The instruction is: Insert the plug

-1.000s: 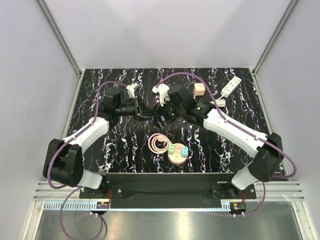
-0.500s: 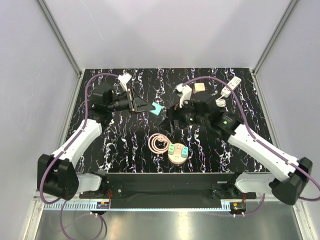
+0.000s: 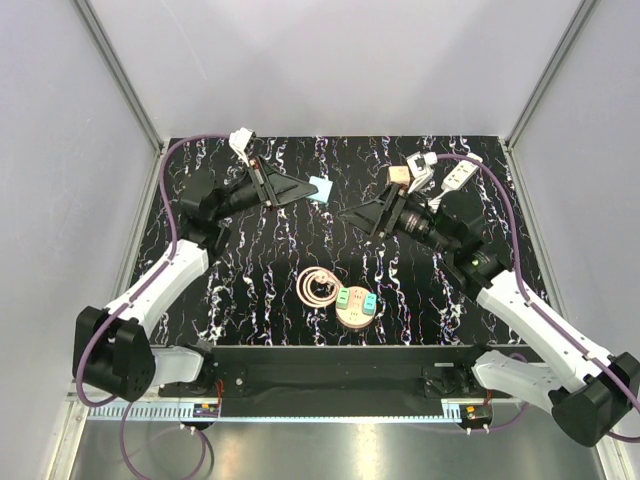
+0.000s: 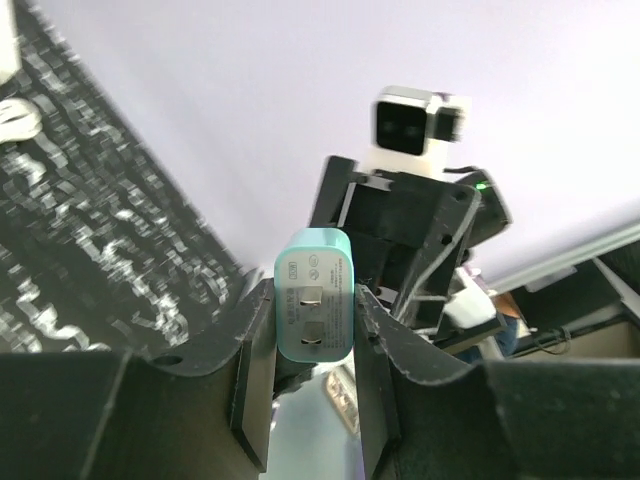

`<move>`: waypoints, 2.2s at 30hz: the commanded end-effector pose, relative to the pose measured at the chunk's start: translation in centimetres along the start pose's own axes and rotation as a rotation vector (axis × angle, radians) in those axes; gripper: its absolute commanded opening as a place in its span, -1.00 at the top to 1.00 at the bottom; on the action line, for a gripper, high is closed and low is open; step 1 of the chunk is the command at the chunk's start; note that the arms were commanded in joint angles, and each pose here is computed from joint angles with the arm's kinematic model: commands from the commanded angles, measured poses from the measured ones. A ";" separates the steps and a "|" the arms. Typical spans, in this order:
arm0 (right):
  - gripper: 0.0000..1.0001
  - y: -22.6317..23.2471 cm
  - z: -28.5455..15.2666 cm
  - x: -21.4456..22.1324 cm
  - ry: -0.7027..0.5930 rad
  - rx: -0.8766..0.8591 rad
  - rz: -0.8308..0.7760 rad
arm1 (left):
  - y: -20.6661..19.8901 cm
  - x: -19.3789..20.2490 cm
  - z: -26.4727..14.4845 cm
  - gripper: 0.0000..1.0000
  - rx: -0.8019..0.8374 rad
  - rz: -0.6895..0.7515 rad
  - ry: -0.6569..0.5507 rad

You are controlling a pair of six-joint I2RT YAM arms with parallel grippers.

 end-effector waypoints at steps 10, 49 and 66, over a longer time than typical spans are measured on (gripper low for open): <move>-0.32 6.5 -0.7 -3.3 -0.159 -0.314 0.103 | -5.0 0.8 3.1 1.00 0.198 -0.018 -0.060; -0.08 5.0 -2.8 -3.5 -0.254 -0.209 0.140 | -9.1 1.7 3.7 1.00 0.246 -0.037 -0.092; 0.62 4.7 -2.4 -2.8 -0.231 -0.262 0.149 | -7.6 3.1 4.0 0.94 0.260 -0.067 -0.077</move>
Point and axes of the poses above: each gripper's point midway between its finger pads, its own z axis out along the fingers, its own y axis along the line the jaws close on, x = y × z, the point moved 2 cm from there along -z, back along the fingers, and after that the axes turned 10 degrees about z, right-handed, at the moved point
